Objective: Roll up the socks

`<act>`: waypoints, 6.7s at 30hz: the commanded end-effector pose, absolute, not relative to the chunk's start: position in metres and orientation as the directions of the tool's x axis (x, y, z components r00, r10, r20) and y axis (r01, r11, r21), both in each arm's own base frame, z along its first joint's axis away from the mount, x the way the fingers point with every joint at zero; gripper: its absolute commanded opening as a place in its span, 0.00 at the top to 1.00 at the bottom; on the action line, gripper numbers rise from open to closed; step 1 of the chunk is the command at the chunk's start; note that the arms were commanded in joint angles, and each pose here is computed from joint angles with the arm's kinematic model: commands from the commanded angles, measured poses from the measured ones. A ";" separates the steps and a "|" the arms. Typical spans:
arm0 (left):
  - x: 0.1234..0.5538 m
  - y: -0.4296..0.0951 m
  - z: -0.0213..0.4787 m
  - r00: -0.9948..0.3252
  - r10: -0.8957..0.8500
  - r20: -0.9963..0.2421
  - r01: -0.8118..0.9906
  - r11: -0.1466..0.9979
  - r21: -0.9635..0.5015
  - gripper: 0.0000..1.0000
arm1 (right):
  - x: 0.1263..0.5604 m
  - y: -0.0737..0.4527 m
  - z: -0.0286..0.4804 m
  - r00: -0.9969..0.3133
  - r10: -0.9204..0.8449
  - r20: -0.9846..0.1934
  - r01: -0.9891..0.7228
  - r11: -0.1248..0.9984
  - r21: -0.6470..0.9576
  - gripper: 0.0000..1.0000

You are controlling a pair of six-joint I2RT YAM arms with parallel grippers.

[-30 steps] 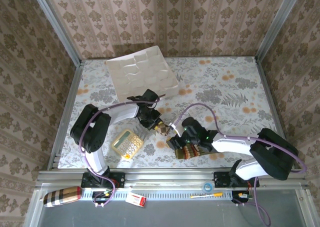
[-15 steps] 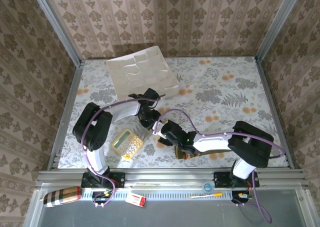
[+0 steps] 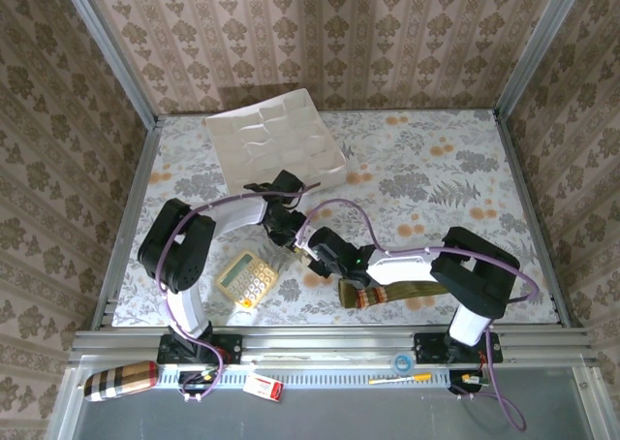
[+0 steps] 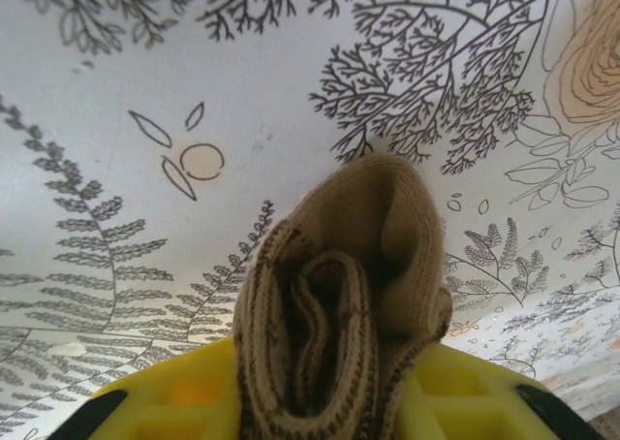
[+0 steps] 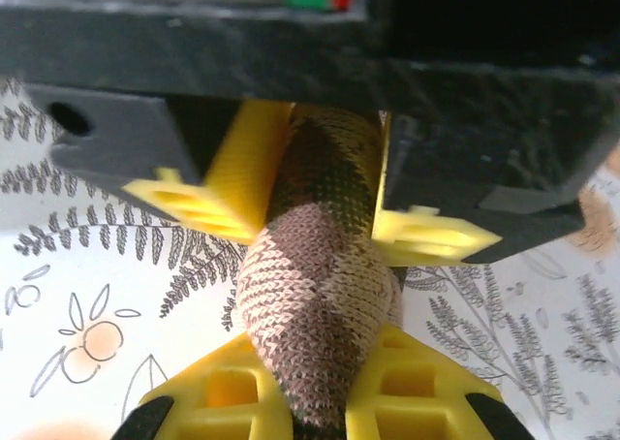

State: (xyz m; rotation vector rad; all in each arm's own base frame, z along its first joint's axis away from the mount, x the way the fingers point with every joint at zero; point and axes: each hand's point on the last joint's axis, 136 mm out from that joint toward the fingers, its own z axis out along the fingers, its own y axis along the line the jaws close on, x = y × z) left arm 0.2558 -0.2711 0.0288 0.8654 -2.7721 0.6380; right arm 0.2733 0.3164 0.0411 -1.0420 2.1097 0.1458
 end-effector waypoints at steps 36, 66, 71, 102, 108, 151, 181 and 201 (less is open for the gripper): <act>0.274 -0.268 0.088 -0.859 -0.484 0.166 -0.498 0.718 -0.486 1.00 | 0.276 0.243 0.061 -0.728 -0.236 -0.643 -0.515 0.808 0.287 0.43; 0.416 -0.109 0.171 -0.767 -0.504 -0.398 -0.372 0.854 -0.364 1.00 | 0.315 0.213 0.299 -0.441 -0.068 -0.895 -0.451 0.879 0.155 0.48; 0.423 -0.102 0.161 -0.768 -0.486 -0.418 -0.370 0.869 -0.329 1.00 | 0.309 0.213 0.297 -0.463 -0.063 -0.884 -0.458 0.871 0.178 0.49; 0.425 -0.110 0.120 -0.707 -0.210 -0.675 -0.221 0.973 -0.071 0.98 | 0.305 0.214 0.273 -0.526 -0.135 -0.839 -0.465 0.872 0.151 0.52; 0.417 -0.109 0.133 -0.699 -0.217 -0.681 -0.220 0.972 -0.084 0.60 | 0.306 0.215 0.269 -0.534 -0.141 -0.833 -0.465 0.872 0.150 0.52; 0.185 -0.443 0.128 -0.648 0.648 -0.401 0.735 0.393 -0.552 0.72 | 0.230 0.074 0.037 -0.604 0.778 -0.171 0.712 0.623 0.323 0.47; 0.266 -0.296 0.161 -0.878 0.037 -0.477 0.349 0.733 -0.585 0.68 | 0.364 0.211 0.127 -0.819 0.199 -0.538 -0.028 0.923 0.384 0.45; 0.265 -0.400 0.068 -0.971 0.148 -0.189 0.233 0.771 -0.593 0.71 | 0.231 0.195 0.123 -0.645 -0.112 -0.756 -0.382 0.904 0.192 0.52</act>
